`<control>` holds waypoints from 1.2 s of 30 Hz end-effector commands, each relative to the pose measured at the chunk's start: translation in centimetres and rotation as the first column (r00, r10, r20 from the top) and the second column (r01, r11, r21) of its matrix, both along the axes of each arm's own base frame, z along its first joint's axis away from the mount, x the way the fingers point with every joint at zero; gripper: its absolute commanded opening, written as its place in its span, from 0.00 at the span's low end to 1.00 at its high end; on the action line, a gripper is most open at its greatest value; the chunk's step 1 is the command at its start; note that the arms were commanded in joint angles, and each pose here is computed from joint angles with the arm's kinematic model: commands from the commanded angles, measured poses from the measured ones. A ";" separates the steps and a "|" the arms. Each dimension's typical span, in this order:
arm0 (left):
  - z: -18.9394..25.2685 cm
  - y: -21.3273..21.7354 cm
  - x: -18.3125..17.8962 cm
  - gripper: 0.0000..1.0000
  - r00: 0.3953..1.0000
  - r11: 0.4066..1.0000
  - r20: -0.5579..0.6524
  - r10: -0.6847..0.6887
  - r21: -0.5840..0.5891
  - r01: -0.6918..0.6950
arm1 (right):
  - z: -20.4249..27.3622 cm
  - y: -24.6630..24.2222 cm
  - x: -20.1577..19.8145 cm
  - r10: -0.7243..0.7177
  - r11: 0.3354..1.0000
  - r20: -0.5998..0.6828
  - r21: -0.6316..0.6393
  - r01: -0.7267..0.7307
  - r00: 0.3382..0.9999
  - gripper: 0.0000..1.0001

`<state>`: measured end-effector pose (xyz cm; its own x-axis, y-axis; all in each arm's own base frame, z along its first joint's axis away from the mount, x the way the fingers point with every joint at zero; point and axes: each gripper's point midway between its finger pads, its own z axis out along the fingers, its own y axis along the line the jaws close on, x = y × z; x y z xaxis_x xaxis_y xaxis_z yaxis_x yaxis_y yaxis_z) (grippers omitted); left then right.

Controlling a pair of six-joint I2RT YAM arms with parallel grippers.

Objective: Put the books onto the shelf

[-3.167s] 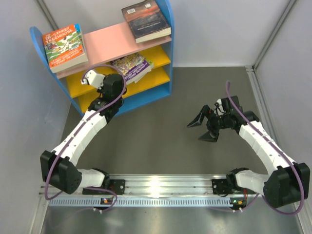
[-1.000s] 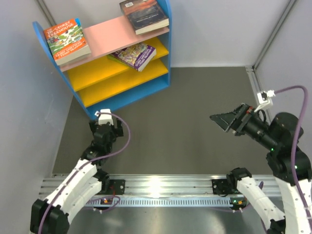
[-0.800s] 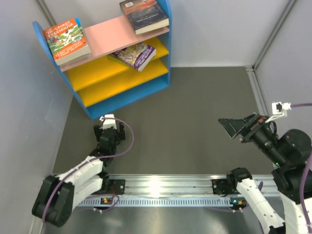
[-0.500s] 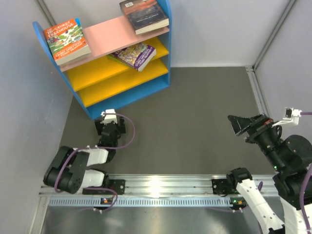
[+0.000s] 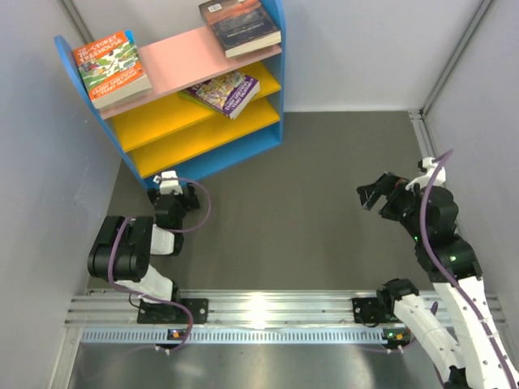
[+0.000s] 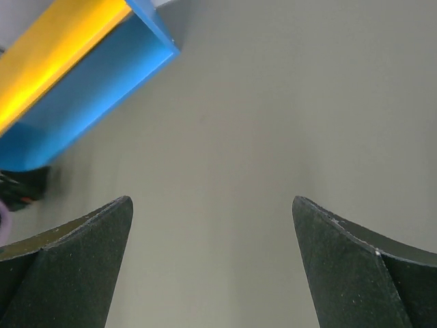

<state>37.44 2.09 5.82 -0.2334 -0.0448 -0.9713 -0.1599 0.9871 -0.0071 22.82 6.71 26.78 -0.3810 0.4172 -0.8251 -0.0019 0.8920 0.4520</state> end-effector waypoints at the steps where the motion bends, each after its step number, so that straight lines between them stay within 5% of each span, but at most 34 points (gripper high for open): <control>1: 2.6 -0.7 1.7 0.98 0.994 0.999 0.102 -0.032 -0.025 0.035 | 1.3 0.0 2.2 0.105 0.981 0.210 -0.184 -0.066 0.972 1.00; 5: 2.4 -1.1 1.7 0.99 0.995 0.999 0.089 -0.049 -0.012 0.050 | -1.5 1.2 4.0 0.289 0.900 0.281 -0.406 -0.159 0.915 1.00; 11: 2.5 -1.1 1.7 0.99 0.995 0.999 0.091 -0.049 -0.012 0.050 | -10.2 -2.4 7.9 0.218 0.793 0.196 -0.607 -0.057 0.956 1.00; 17: 2.5 -1.1 1.7 0.99 0.995 0.999 0.091 -0.048 -0.013 0.050 | -15.7 -3.4 10.5 0.189 0.789 0.171 -0.613 -0.046 0.967 1.00; 20: 2.5 -1.1 1.7 0.99 0.995 0.999 0.092 -0.049 -0.012 0.050 | -14.6 -5.5 13.0 0.114 0.792 0.235 -0.608 0.055 0.965 1.00; 22: 2.5 -1.1 1.7 0.99 0.995 0.999 0.091 -0.048 -0.013 0.050 | -13.3 -6.5 14.6 0.036 0.853 0.305 -0.505 0.130 0.952 1.00; 25: 2.5 -1.1 1.7 0.99 0.995 0.999 0.092 -0.049 -0.011 0.050 | -15.3 -9.4 16.8 -0.107 0.901 0.209 -0.392 0.184 0.972 1.00; 31: 2.5 -1.2 1.7 0.99 0.995 0.999 0.091 -0.050 -0.012 0.052 | -13.2 -6.3 14.5 0.059 0.891 0.439 -0.428 0.151 0.897 1.00; 36: 2.5 -1.2 1.7 0.99 0.995 0.999 0.091 -0.050 -0.012 0.052 | -14.4 -6.0 15.3 0.081 0.883 0.369 -0.457 0.105 0.926 1.00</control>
<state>38.03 1.27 6.40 -0.2179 -0.0443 -0.9750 -0.1248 0.9920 -0.0172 35.98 -0.59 8.04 -0.1598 -0.0278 -0.9868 -0.0101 0.9996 -0.0265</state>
